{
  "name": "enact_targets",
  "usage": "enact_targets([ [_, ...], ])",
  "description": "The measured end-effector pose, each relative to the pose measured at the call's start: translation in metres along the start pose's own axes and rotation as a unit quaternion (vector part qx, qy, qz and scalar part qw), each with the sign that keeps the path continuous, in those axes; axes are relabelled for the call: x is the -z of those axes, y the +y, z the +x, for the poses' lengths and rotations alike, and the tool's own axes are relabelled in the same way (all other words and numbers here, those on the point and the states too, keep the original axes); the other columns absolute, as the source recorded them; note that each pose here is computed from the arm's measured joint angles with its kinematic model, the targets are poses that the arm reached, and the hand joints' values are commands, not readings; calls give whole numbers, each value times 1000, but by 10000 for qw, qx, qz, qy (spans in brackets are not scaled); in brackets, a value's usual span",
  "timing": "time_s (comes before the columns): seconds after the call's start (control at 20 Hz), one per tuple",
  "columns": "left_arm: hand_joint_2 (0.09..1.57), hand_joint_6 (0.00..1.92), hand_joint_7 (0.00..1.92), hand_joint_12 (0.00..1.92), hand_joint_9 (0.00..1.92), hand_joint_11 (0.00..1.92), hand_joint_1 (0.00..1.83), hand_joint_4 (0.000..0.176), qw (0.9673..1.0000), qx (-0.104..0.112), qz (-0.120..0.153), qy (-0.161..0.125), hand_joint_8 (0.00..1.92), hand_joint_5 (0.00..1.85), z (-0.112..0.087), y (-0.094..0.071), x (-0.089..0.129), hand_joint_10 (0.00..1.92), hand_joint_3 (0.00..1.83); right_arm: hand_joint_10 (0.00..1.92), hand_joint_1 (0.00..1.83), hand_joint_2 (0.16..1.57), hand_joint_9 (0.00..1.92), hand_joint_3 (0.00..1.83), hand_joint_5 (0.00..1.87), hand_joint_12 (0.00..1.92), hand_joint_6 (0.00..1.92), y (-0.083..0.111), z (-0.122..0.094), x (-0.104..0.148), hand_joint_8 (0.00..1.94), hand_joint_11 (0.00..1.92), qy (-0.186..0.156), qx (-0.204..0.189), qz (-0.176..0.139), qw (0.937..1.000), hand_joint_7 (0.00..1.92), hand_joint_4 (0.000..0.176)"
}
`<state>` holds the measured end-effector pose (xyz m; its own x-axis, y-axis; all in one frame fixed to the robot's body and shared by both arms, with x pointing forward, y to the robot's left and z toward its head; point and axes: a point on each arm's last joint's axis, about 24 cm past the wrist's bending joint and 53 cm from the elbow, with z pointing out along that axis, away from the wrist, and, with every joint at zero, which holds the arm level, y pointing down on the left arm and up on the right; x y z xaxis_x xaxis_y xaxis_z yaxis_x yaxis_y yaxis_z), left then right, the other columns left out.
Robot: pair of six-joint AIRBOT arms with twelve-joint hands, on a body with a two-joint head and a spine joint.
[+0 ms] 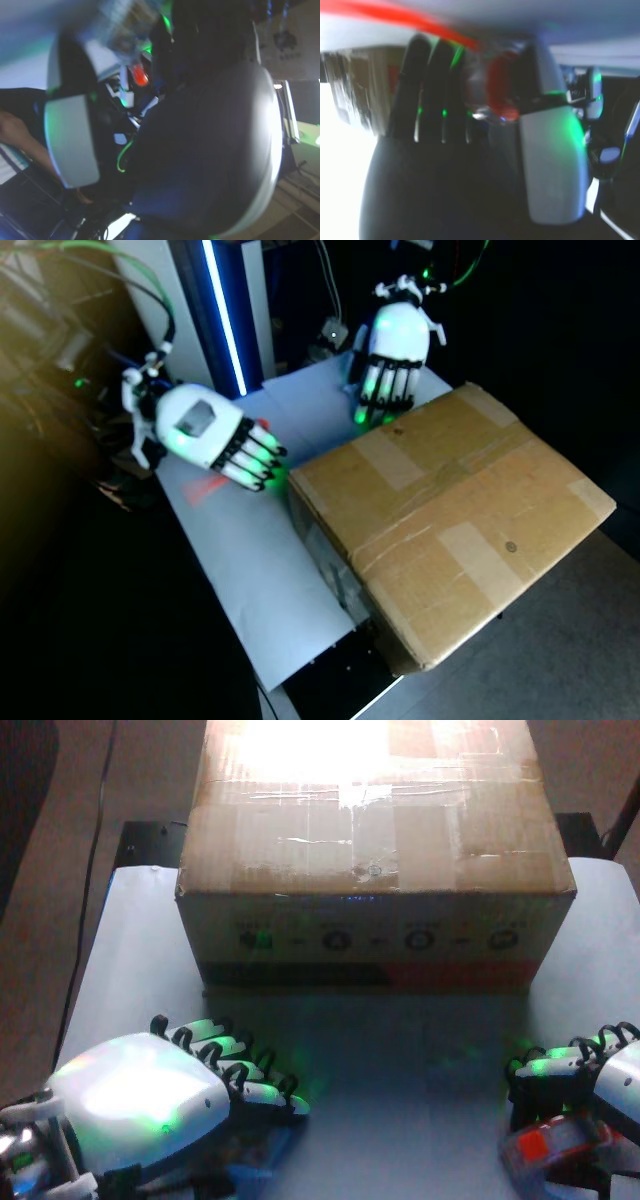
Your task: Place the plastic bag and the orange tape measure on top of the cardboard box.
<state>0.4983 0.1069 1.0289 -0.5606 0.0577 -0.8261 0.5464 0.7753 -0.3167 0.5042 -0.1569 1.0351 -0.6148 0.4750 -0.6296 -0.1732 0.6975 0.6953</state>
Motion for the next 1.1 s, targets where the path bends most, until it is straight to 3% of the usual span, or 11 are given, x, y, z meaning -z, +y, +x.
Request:
enact_targets([
  [0.1, 1275, 1146, 562, 1636, 699, 569, 1324, 0, 9999, 47, 15, -121, 1616, 712, -4, -1, -3, 1681, 0, 1551, 1355, 1210, 799, 1, 847, 1626, 848, 0, 0, 0, 1513, 942, -1, -3, 1, 10000, 673, 0],
  [0.3, 1236, 1316, 673, 1507, 739, 514, 1337, 0, 9997, 27, 14, -226, 1422, 723, -8, 2, -6, 1495, 1, 1666, 1341, 1250, 727, 1, 783, 1699, 889, 1, 0, 0, 1611, 988, 1, -85, -3, 10000, 597, 0],
  [0.35, 1213, 1290, 714, 1468, 801, 546, 1347, 0, 9997, 21, 0, -237, 1359, 746, -9, 4, -6, 1402, 0, 1622, 1237, 1207, 1012, 0, 904, 1724, 817, 1, 0, 0, 1626, 1055, 3, -94, -2, 10000, 747, 0],
  [0.6, 1202, 1233, 738, 1467, 796, 570, 1350, 0, 9996, 72, -47, -259, 1350, 779, -11, 7, -7, 1392, 0, 1592, 1346, 1236, 769, 0, 773, 1634, 907, 7, 0, 1, 1584, 977, 28, -58, -58, 10000, 638, 0],
  [0.65, 1199, 1200, 742, 1599, 788, 543, 1375, 0, 9995, 28, -9, -303, 1379, 783, -16, 4, -8, 1371, 3, 1616, 1346, 1240, 755, 0, 777, 1648, 901, 10, 1, 2, 1592, 990, 76, -14, -73, 9999, 626, 0],
  [0.8, 1210, 1269, 734, 1513, 746, 533, 1346, 0, 9995, -90, 58, -301, 1363, 778, -23, 0, -9, 1422, 1, 1709, 1236, 1251, 876, 0, 806, 1769, 958, 17, 1, 5, 1699, 976, 180, 128, -105, 9997, 682, 0],
  [0.85, 1207, 1267, 746, 1498, 744, 534, 1347, 0, 9994, -137, 75, -309, 1351, 788, -26, -1, -9, 1404, 0, 1671, 1314, 1253, 752, 1, 769, 1731, 951, 21, -1, 5, 1644, 946, 169, 179, -151, 9996, 631, 0],
  [0.9, 1197, 1226, 743, 1776, 760, 599, 1470, 0, 9991, -217, 116, -345, 1310, 783, -31, -4, -8, 1284, 2, 1670, 1336, 1259, 707, 0, 747, 1716, 955, 26, -5, 6, 1642, 933, 128, 223, -220, 9994, 606, 0],
  [1.0, 1203, 1240, 698, 1784, 755, 634, 1473, 0, 9977, -356, 240, -526, 1325, 766, -47, -14, -7, 1321, 1, 1654, 1343, 1246, 725, 0, 772, 1669, 900, 39, -14, 7, 1595, 961, 19, 301, -391, 9988, 631, 0],
  [1.05, 1210, 1267, 709, 1593, 754, 567, 1369, 0, 9968, -406, 276, -629, 1344, 782, -55, -17, -6, 1407, 1, 1641, 1346, 1237, 740, 0, 799, 1644, 857, 44, -19, 8, 1569, 981, -43, 327, -456, 9984, 640, 0],
  [1.1, 1196, 1212, 726, 1736, 765, 627, 1450, 0, 9956, -485, 318, -732, 1292, 791, -63, -20, -5, 1337, 2, 1673, 1341, 1249, 710, 0, 794, 1666, 875, 49, -23, 8, 1609, 943, -91, 387, -539, 9978, 607, 0],
])
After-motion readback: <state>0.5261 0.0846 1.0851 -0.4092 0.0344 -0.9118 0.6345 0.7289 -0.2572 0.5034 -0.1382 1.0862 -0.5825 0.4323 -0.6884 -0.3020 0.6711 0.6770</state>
